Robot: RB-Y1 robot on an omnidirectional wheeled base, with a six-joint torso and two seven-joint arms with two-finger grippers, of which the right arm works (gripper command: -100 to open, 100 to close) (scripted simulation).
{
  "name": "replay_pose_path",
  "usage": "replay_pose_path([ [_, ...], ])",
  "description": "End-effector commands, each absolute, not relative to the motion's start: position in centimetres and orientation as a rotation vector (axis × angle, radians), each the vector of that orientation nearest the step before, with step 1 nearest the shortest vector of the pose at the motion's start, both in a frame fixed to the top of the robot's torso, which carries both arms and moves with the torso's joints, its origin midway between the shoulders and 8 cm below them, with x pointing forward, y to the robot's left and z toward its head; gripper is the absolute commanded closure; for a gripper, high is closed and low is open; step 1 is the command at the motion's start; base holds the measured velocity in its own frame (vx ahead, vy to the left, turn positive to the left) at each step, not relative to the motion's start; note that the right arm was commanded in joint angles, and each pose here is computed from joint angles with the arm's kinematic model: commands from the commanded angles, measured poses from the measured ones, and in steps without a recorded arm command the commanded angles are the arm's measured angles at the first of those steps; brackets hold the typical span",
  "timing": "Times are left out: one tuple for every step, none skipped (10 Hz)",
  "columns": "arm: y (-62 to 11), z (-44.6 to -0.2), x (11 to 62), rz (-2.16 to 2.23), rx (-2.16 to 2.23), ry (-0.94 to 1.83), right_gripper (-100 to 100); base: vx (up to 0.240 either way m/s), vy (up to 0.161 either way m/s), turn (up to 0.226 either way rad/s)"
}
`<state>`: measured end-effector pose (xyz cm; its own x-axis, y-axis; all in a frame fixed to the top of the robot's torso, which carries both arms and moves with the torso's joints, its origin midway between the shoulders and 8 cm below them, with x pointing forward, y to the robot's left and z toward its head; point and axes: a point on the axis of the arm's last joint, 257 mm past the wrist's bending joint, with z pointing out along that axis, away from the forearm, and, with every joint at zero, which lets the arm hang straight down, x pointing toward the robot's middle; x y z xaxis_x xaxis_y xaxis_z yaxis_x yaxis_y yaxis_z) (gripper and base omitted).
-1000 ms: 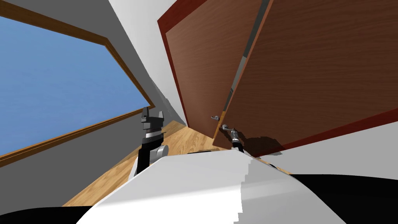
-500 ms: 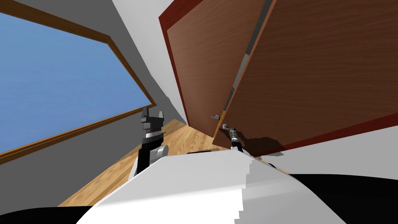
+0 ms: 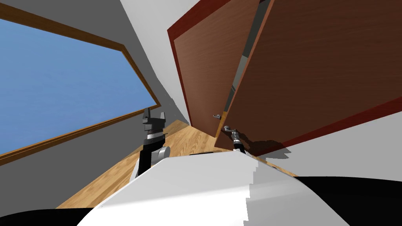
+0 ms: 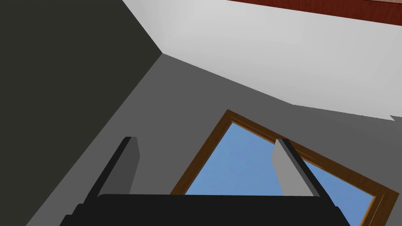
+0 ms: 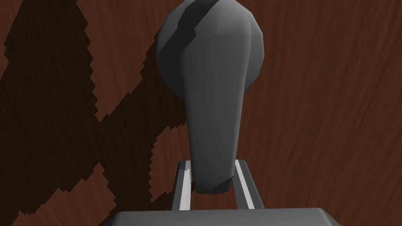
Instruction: Pull the door open
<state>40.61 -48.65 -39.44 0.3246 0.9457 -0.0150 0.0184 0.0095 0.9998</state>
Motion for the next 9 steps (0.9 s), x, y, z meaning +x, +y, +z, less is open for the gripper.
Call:
replay_pose_path([
  [-47.5,-39.1,41.4,0.981,1.329,0.991,100,-0.063,-0.012,0.040],
  [-47.5,-39.1,41.4,0.981,1.329,0.991,100,-0.069,-0.017,0.047],
  [-46.8,-39.1,41.6,1.005,1.319,1.011,100,-0.139,-0.021,0.111],
  [-46.3,-39.1,41.7,1.020,1.313,1.025,100,-0.222,-0.023,0.139],
  [-45.8,-39.1,41.7,1.034,1.307,1.037,100,-0.215,-0.053,0.114],
  [-45.8,-39.1,41.7,1.034,1.307,1.037,100,-0.122,-0.037,0.037],
  [-45.2,-39.1,41.9,1.056,1.299,1.056,100,-0.183,-0.027,0.071],
  [-44.9,-39.1,41.9,1.062,1.296,1.062,100,-0.206,-0.059,0.072],
  [-45.9,-39.0,41.7,1.042,1.301,1.051,100,-0.085,-0.033,0.014],
])
